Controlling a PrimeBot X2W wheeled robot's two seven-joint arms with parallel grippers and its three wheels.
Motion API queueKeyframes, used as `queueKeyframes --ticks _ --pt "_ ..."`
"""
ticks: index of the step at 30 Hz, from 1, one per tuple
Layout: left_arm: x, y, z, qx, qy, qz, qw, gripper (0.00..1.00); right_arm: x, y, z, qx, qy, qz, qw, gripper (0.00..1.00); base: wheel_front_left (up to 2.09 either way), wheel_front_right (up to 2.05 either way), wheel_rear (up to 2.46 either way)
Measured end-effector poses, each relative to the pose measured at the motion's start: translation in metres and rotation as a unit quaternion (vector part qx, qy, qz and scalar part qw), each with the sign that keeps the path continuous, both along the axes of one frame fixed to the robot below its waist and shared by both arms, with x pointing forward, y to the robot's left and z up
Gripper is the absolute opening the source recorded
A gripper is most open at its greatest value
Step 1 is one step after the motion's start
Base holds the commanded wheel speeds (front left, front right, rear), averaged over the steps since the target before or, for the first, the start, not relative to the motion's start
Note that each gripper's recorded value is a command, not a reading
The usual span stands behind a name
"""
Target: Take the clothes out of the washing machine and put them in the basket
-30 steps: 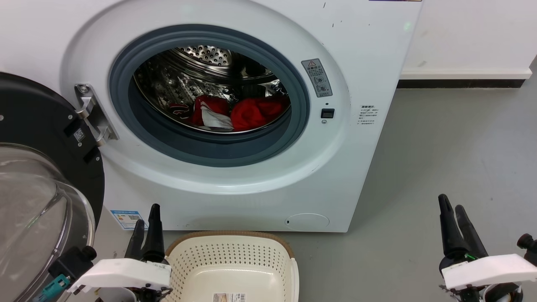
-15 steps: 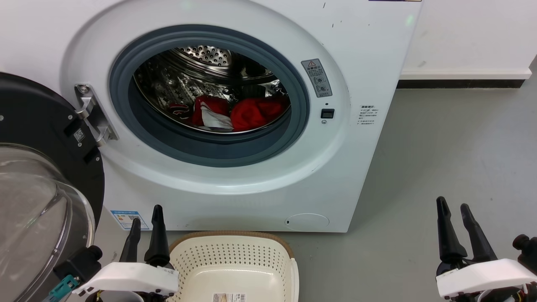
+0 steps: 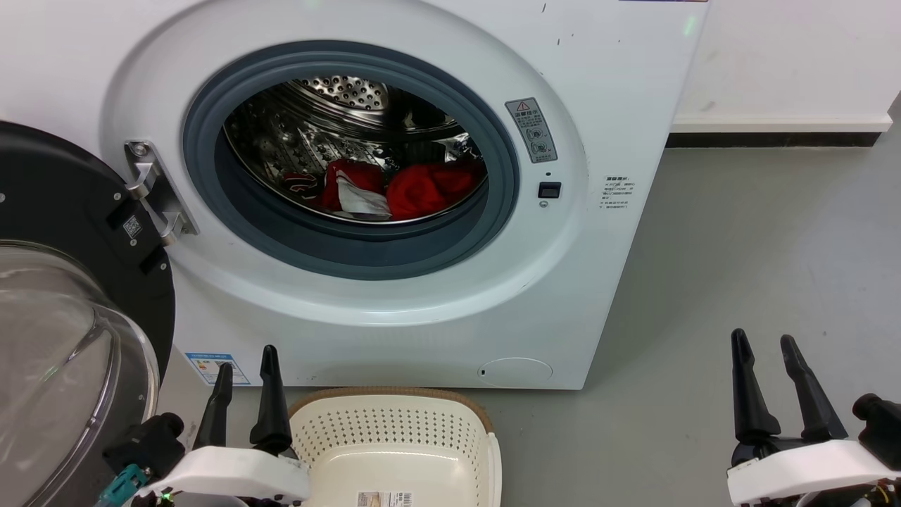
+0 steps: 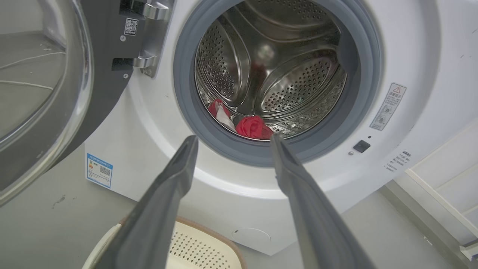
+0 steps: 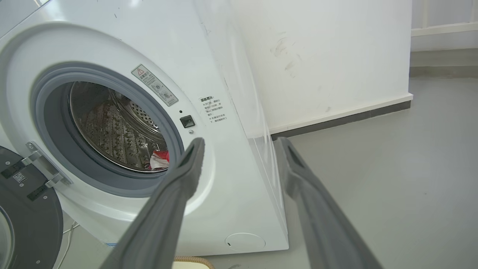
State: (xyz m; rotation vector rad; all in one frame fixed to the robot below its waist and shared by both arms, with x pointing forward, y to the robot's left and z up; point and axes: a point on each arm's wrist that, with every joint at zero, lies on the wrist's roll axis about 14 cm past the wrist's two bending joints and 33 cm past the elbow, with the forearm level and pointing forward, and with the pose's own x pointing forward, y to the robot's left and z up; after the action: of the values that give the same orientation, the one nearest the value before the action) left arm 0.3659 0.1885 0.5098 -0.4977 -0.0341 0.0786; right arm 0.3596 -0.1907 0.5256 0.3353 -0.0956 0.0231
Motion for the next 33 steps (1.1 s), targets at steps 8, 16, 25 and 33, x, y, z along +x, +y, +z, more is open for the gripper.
queueKeyframes --ticks 8,16,25,33 --pt "-0.0017 -0.0021 0.0019 0.038 -0.007 -0.002 0.999 1.00 -0.0024 0.0014 0.0033 -0.046 -0.009 0.001 0.999 1.00 0.00 0.00 0.00" --pt "-0.0028 -0.0030 0.0035 0.073 -0.013 -0.001 0.997 1.00 -0.0043 0.0028 0.0043 -0.089 -0.014 0.002 0.996 1.00 0.00 0.00 0.00" --pt "-0.0047 -0.0041 0.0034 0.109 -0.017 -0.003 0.994 1.00 -0.0066 0.0042 0.0060 -0.130 -0.022 0.003 0.991 1.00 0.00 0.00 0.00" --pt "-0.0058 -0.0059 0.0039 0.138 -0.022 -0.005 0.990 1.00 -0.0098 0.0057 0.0040 -0.162 -0.022 0.005 0.987 1.00 0.00 0.00 0.00"
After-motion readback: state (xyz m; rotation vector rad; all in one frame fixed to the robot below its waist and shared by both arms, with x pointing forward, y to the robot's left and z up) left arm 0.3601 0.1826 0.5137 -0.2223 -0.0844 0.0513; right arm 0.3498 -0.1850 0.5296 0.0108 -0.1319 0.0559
